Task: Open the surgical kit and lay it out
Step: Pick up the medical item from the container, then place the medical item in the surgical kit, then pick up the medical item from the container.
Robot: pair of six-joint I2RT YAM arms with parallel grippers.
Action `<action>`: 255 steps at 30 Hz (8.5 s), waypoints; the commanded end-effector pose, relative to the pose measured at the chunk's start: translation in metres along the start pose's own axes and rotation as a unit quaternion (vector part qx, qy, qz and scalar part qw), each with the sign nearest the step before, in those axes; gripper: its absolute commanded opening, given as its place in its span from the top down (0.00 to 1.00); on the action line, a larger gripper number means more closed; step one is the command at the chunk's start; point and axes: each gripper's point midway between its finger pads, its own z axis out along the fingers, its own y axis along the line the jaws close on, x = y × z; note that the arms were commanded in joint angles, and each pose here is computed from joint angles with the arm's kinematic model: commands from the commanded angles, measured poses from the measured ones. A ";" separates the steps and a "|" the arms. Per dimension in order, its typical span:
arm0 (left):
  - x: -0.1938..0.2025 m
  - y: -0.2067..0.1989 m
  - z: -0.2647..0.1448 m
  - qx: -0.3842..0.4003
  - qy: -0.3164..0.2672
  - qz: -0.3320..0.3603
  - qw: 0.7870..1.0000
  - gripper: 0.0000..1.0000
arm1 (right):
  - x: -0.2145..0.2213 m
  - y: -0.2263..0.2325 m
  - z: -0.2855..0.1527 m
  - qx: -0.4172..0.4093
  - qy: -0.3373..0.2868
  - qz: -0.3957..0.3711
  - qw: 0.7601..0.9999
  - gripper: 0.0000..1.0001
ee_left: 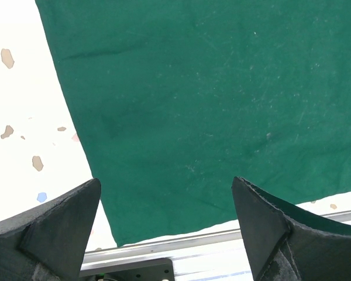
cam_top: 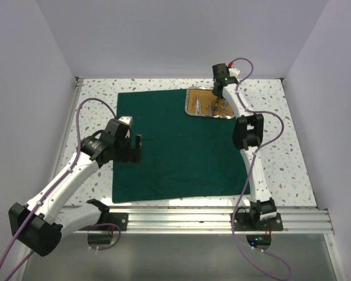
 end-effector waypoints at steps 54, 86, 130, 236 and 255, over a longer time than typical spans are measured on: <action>-0.116 -0.050 -0.001 0.038 -0.113 -0.042 0.992 0.00 | 0.106 -0.119 -0.274 -0.200 0.183 -0.151 0.951 1.00; -0.119 -0.050 0.023 0.003 -0.095 -0.075 0.993 0.02 | 0.255 -0.002 -0.378 -0.448 0.207 -0.057 0.868 1.00; -0.177 -0.068 0.011 0.015 -0.144 -0.035 0.989 0.01 | 0.165 -0.064 -0.390 -0.288 0.004 -0.154 0.945 0.08; -0.249 -0.194 0.299 0.107 -0.142 -0.039 0.983 1.00 | 0.140 -0.209 -0.419 -0.172 -0.004 -0.203 0.964 0.09; -0.305 -0.205 0.128 0.161 -0.221 -0.057 0.960 1.00 | 0.131 -0.200 -0.424 -0.193 -0.025 -0.190 0.962 0.09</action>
